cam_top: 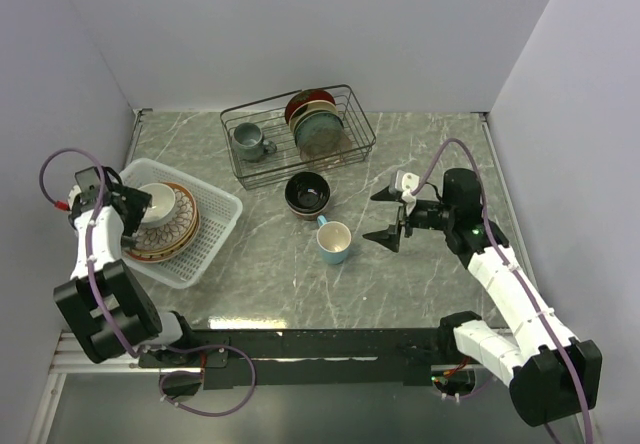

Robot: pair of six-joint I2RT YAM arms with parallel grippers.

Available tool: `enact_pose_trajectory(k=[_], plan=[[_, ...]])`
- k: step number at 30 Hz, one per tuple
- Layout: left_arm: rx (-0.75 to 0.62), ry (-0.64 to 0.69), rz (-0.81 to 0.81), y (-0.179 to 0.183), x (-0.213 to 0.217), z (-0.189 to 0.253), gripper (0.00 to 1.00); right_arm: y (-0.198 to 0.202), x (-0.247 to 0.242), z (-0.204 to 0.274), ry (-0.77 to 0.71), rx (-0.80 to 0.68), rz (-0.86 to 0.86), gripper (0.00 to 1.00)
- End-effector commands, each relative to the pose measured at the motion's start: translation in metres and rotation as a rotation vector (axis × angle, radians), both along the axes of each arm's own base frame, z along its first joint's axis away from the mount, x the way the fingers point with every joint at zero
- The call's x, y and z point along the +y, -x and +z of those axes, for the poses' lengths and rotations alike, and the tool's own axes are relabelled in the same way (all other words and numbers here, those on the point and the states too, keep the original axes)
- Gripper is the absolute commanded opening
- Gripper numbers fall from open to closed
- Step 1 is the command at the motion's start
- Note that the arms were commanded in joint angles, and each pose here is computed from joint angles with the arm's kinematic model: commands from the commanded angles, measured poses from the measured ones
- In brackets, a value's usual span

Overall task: Place the mixed dishes into the plastic bin
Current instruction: Place the bowl in the plastic bin, then pick up the bowl from the center of the board.

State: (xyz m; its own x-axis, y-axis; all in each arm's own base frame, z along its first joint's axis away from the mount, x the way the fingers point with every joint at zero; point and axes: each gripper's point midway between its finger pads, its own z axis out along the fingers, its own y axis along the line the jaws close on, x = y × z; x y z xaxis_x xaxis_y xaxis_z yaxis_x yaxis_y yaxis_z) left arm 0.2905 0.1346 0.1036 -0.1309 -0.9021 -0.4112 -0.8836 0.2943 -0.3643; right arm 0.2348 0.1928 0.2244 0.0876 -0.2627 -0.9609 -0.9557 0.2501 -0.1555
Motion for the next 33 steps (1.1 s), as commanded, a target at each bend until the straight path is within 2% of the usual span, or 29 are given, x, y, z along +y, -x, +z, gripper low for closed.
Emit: enact_pose_trajectory(k=[1, 7, 14, 24, 33], plan=[[-0.095, -0.07, -0.005, -0.005, 0.007, 0.046, 0.99, 0.001, -0.003, 0.008, -0.007, -0.062, 0.006, 1.0], [-0.198, -0.088, -0.037, 0.0, -0.005, 0.083, 0.99, -0.003, -0.013, 0.01, 0.007, -0.09, -0.03, 1.0], [-0.35, -0.091, -0.175, 0.0, -0.034, 0.121, 0.99, -0.007, -0.022, 0.01, 0.01, -0.092, -0.059, 1.0], [-0.574, -0.035, -0.554, -0.016, -0.12, 0.161, 0.99, -0.013, -0.031, 0.008, 0.014, -0.089, -0.094, 1.0], [-0.62, 0.037, -0.832, -0.021, -0.212, 0.168, 0.99, -0.016, -0.036, 0.005, 0.032, -0.09, -0.106, 1.0]])
